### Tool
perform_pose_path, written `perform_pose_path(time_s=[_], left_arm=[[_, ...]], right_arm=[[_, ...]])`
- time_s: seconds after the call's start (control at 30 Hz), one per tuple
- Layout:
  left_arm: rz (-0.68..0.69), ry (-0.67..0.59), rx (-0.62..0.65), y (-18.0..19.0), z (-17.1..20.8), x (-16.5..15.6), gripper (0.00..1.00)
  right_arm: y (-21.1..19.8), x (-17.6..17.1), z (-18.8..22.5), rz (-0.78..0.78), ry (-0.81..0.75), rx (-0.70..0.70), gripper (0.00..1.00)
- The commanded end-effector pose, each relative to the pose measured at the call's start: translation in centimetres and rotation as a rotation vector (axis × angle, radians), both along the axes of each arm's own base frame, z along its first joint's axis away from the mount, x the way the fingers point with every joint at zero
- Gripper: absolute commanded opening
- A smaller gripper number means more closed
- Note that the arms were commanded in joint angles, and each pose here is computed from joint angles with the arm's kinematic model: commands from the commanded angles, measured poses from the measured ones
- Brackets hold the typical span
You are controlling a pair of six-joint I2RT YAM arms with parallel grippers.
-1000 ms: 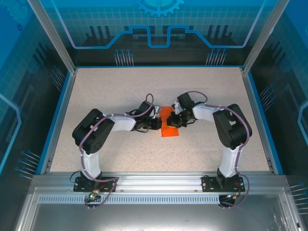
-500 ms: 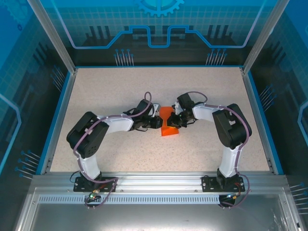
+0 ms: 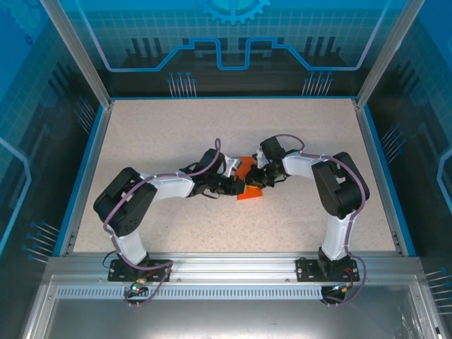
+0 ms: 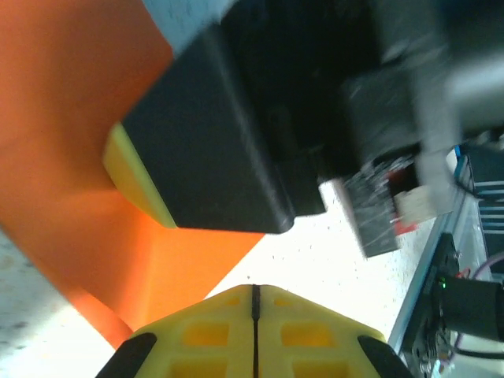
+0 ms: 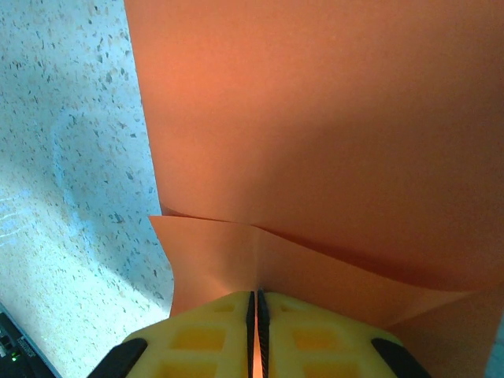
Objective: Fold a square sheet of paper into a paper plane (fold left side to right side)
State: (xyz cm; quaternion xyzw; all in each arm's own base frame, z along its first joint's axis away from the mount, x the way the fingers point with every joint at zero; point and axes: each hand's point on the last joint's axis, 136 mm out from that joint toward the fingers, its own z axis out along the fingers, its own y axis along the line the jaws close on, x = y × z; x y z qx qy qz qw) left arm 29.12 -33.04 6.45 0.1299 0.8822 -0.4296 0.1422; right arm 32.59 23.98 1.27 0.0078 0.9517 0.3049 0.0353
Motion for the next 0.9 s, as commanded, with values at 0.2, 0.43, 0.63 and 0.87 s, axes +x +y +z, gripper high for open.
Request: perform_pose_path(time_s=[0.2, 0.43, 0.63, 0.87], left_arm=[[-0.033, 0.065, 0.005, -1.0, -1.9, -0.6, 0.07], [-0.002, 0.072, 0.061, -0.4, -3.1, -0.3, 0.08], [0.021, 0.082, 0.11, 0.3, -4.0, -0.2, 0.08], [0.04, 0.087, 0.146, 0.8, -4.7, -0.1, 0.07]], right_arm=[[-0.8, -1.5, -1.6, 0.0, 0.067, -0.038, 0.13], [-0.8, -1.6, -1.5, 0.002, 0.067, -0.038, 0.13], [-0.8, -1.6, -1.6, 0.004, 0.066, -0.04, 0.13], [-0.8, -1.6, -1.6, 0.004, 0.066, -0.041, 0.13]])
